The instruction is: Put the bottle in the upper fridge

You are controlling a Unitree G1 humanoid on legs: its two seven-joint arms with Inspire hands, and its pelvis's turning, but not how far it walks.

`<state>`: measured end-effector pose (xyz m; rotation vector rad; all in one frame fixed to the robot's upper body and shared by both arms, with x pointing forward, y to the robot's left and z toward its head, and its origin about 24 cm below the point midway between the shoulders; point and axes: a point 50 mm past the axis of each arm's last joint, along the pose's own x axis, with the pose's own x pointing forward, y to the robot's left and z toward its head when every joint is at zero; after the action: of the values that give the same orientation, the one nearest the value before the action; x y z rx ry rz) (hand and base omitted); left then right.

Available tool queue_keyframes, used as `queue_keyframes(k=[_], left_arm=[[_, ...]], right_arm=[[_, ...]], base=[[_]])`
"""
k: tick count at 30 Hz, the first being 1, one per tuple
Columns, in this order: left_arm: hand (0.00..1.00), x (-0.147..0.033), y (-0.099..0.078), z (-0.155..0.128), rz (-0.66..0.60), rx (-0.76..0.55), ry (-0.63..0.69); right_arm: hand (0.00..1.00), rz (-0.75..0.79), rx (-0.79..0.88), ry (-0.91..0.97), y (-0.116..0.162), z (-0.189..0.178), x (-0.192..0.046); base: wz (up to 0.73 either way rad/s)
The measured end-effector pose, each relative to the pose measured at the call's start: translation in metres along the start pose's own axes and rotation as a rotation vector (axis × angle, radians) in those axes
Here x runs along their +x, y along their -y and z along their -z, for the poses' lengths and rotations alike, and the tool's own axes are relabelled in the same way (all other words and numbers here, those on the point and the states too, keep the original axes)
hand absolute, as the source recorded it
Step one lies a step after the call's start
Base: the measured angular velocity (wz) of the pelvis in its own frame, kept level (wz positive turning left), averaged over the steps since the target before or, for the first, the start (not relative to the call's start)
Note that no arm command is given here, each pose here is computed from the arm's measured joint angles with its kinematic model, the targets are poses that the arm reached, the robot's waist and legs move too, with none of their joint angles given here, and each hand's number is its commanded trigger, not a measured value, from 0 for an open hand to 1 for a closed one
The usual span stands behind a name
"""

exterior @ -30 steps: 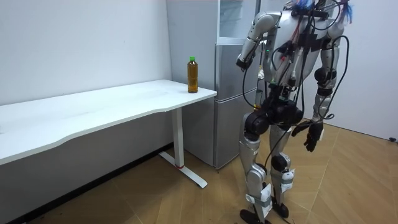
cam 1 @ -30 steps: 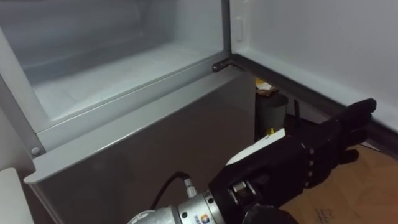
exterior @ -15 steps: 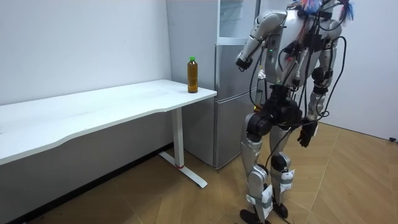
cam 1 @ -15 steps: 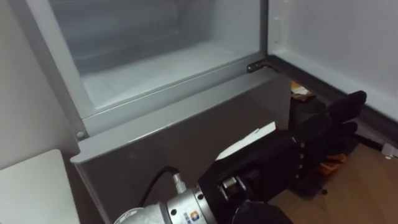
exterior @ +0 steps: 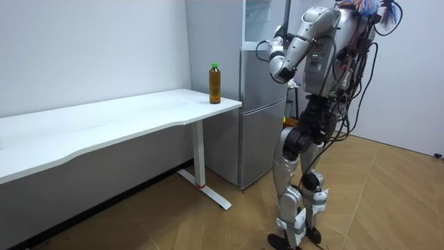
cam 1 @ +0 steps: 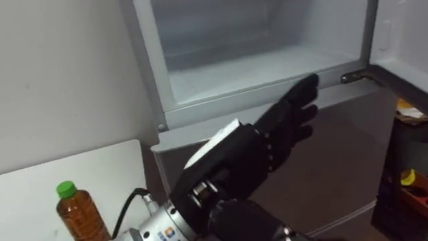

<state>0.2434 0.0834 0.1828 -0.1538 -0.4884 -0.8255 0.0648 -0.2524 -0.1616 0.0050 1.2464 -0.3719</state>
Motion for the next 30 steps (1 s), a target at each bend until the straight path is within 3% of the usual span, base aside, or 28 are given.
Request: queue_keyframes(k=[3, 11, 15, 22, 30], left_arm=[[0.00, -0.002, -0.007, -0.003, -0.046, 0.017, 0.010], [0.00, -0.029, -0.020, -0.029, -0.197, 0.161, 0.088], [0.00, -0.038, -0.026, -0.029, -0.269, 0.177, 0.089], [0.00, -0.060, -0.045, -0.035, -0.459, 0.223, 0.088], [0.00, -0.098, -0.070, -0.054, -0.746, 0.313, 0.135]], right_arm=[[0.00, -0.001, -0.003, -0.011, 0.000, 0.005, -0.001], [0.00, -0.021, 0.042, -0.001, -0.009, 0.007, -0.001], [0.00, -0.024, 0.082, -0.013, -0.011, 0.011, -0.002], [0.00, -0.030, 0.088, -0.030, -0.009, 0.020, -0.004], [0.00, -0.018, 0.125, -0.034, -0.004, 0.029, -0.006]], base=[[0.19], [0.17], [0.20], [0.19], [0.09]])
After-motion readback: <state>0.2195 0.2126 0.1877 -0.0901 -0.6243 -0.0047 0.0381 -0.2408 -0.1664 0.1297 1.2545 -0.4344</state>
